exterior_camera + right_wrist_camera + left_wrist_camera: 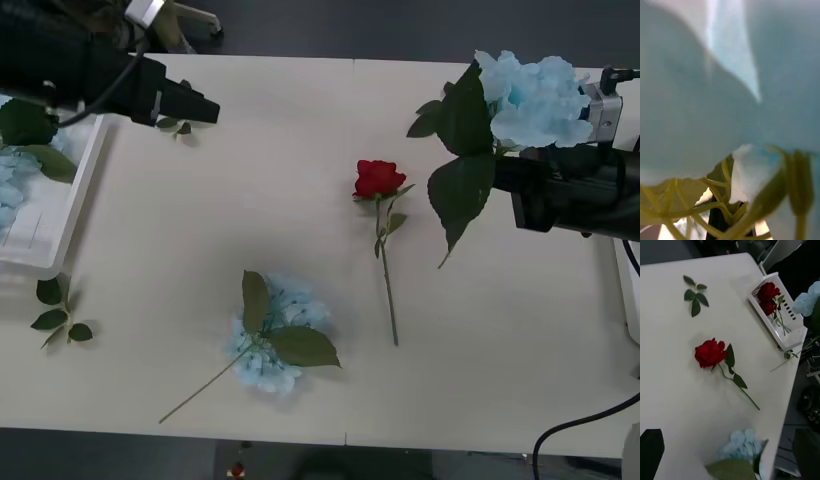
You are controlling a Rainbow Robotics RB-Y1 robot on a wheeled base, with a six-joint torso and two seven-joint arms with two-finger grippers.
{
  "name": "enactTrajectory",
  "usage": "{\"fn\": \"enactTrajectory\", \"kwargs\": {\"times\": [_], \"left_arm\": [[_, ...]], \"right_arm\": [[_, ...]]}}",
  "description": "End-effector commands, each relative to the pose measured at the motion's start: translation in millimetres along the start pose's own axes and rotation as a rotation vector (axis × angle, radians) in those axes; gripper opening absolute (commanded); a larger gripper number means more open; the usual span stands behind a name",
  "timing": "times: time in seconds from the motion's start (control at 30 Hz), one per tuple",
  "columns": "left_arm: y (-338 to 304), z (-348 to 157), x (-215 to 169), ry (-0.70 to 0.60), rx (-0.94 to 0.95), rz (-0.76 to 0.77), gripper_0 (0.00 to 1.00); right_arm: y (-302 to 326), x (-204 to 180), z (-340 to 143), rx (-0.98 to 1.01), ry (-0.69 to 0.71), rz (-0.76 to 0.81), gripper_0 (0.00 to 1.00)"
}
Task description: Put the red flowers into the right box and the blue flowers into the left box
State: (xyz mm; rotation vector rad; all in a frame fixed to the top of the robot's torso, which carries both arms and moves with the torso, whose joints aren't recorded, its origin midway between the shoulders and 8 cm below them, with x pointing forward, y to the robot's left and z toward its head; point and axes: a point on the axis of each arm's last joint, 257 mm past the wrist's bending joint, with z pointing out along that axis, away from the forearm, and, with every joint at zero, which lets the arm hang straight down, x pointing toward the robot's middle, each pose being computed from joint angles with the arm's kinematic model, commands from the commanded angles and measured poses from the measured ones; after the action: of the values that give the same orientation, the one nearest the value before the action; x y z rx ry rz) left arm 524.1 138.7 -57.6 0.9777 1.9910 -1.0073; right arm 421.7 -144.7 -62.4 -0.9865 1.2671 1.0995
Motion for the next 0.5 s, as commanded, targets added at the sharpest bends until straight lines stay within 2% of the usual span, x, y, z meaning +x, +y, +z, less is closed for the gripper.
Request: {"fn": "enactTrajectory", "kwargs": {"times": [0.03, 0.23, 0.5], "left_arm": [[-9.6, 30.7, 13.5, -0.132, 0.009, 0.183, 1.0], [-26.8, 65.4, 43.8, -0.177, 0.049, 0.35, 1.0], [-70.0, 122.8, 40.8, -0.221, 0.16, 0.334, 1.0]], "right_arm": [[18.5, -31.2, 34.2, -0.092, -0.087, -0.034, 0.0], [25.6, -41.9, 67.8, -0.125, -0.173, -0.009, 0.0], [28.2, -48.6, 87.5, -0.136, -0.209, 0.006, 0.0]]}}
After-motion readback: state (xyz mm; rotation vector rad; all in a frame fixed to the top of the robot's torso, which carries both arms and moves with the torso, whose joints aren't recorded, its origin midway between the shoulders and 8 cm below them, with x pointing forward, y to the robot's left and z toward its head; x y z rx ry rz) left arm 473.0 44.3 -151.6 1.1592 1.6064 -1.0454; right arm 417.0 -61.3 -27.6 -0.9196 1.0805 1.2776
